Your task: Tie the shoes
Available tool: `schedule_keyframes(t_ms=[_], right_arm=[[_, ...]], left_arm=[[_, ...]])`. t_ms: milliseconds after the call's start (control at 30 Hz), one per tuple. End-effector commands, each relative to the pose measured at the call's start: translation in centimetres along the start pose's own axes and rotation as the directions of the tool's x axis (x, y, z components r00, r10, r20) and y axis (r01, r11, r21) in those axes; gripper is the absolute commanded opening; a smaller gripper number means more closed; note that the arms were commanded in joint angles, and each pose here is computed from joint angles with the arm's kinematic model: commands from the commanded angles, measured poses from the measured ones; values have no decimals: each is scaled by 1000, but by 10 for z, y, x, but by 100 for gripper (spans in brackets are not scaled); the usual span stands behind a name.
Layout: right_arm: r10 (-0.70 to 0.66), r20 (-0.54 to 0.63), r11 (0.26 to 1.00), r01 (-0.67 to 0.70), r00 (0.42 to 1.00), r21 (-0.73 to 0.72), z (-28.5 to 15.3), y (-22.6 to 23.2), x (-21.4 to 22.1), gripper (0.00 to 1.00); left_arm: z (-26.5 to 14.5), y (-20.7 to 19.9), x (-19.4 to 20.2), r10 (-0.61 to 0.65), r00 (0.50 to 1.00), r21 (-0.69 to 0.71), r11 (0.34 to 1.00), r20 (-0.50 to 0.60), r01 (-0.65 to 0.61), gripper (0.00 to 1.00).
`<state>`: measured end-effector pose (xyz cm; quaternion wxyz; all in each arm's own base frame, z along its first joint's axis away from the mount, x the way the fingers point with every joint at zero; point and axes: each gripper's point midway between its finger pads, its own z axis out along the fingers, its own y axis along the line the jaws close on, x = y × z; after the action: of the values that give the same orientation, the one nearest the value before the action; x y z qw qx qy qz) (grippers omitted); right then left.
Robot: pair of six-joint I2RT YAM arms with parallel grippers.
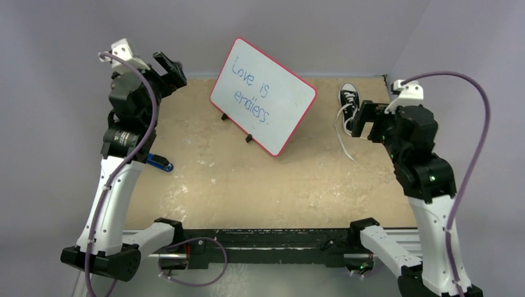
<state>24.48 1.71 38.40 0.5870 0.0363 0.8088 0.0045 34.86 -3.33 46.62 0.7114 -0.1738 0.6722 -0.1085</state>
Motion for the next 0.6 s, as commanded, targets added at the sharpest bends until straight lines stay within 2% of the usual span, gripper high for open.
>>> schedule_keyframes(t_ms=[0,167,300,400,567], right_arm=[[62,-3,994,-61,998,87,42,-11,15,99],[106,-153,983,-80,983,164,85,-23,66,99],[168,-278,958,-89,946,274,112,-39,105,99],[177,-336,953,-76,925,294,133,-44,117,99],[228,-355,940,-111,907,321,177,-53,124,99]], left_arm=[[13,22,29,-32,999,-75,997,-23,30,92],[19,43,79,-38,993,-136,990,-111,23,96],[22,48,107,-32,986,-153,988,-165,7,98],[27,44,117,-38,982,-149,989,-187,10,98],[40,19,115,-67,979,-93,994,-193,50,99]])
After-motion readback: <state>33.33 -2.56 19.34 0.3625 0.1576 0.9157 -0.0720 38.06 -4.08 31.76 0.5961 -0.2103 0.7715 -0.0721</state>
